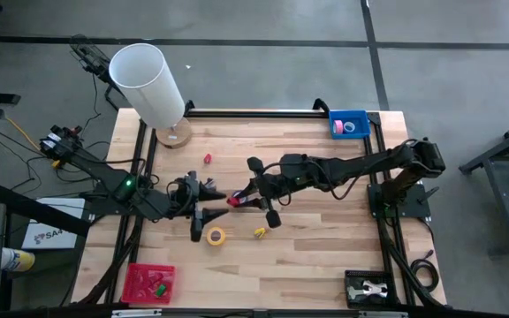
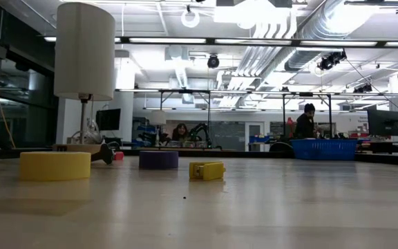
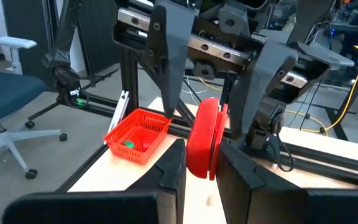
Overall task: Pick and place Stapler, Stapler remover, tape
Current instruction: Put the bottom red stapler into the red bin
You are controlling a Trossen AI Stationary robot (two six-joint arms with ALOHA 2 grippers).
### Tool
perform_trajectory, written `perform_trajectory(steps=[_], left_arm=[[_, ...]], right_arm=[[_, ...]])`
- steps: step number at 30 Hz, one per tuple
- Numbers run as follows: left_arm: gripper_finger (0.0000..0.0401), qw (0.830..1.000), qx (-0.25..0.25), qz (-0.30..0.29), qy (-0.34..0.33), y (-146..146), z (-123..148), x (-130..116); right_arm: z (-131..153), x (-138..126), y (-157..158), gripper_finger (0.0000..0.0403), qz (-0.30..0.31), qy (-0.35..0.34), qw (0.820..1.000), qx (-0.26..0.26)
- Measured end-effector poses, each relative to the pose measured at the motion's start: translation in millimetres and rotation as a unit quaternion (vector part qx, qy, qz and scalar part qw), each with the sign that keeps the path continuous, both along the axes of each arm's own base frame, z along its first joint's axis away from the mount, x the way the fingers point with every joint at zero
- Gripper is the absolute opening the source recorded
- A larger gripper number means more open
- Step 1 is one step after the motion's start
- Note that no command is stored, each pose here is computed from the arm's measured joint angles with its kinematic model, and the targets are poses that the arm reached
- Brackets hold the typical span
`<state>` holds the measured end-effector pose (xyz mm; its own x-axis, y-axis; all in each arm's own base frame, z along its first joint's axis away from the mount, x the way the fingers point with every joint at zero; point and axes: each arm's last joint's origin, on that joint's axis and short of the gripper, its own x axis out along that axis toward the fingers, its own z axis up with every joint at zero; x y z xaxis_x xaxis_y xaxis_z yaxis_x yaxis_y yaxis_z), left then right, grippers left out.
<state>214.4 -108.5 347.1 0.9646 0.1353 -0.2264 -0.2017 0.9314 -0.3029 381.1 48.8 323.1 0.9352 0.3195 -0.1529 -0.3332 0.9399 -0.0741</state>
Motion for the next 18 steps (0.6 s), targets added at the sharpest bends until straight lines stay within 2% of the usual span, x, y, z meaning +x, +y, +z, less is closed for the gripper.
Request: perform_trajectory(steps=[18], left_arm=[[0.0207,0.999,0.028,0.017,-0.023,0.7,5.6,1.1]], right_arm=[[0.7,0.6,-0.9,0.0057,-0.018,-0.002,1.000,0.007]])
